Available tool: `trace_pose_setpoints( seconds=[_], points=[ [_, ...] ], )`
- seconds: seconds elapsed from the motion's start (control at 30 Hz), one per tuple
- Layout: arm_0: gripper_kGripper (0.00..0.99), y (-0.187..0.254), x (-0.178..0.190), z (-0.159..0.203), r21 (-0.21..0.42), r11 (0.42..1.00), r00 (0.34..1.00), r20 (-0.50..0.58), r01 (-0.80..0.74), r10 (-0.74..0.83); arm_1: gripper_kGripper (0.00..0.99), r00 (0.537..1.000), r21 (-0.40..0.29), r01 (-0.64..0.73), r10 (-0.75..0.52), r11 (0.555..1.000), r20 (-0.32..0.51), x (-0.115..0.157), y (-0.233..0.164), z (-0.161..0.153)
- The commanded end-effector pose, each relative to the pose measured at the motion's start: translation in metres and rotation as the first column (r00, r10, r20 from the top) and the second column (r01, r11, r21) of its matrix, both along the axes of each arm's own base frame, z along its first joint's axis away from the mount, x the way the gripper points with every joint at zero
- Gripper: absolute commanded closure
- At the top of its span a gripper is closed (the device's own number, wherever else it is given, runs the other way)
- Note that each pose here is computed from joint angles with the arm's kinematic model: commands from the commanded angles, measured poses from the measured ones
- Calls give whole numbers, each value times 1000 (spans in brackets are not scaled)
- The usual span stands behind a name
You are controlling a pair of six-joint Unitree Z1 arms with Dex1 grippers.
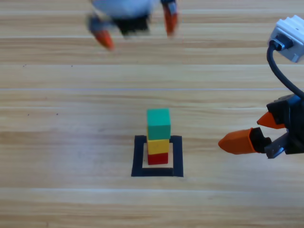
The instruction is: Stack the blocks in the rectangular block: red at the bottom, yellow in the middle, green on top
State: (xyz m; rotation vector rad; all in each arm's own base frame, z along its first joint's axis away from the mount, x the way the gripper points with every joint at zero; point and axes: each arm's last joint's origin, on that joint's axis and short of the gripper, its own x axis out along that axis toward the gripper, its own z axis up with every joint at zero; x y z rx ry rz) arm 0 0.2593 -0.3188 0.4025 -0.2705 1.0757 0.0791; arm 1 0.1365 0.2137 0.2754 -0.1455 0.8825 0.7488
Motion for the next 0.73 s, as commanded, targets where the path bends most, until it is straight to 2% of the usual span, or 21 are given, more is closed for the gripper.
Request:
trace_pose_setpoints(
  seconds=[0.03,0.13,0.27,0.43,0.5,0.73],
  points=[
    [0,18,-99,52,-1,992,974,190,123,-120,0,999,-34,30,-30,999,-14,8,-1,-14],
    [0,38,-134,32,31,986,957,240,162,-165,0,999,-38,30,-30,999,-16,8,0,-15],
    [0,104,-173,-22,-24,968,910,345,252,-228,0,999,-40,30,-31,999,-14,8,0,-15],
    [0,120,-177,-55,27,962,904,336,272,-265,0,999,-42,32,-33,999,-12,8,0,-15],
    [0,121,-177,-58,46,959,899,338,279,-278,0,999,-42,32,-33,999,-12,8,0,-15],
    [0,125,-178,-61,54,955,891,348,291,-291,0,999,-47,39,-39,998,-7,9,-1,-16]
  ],
)
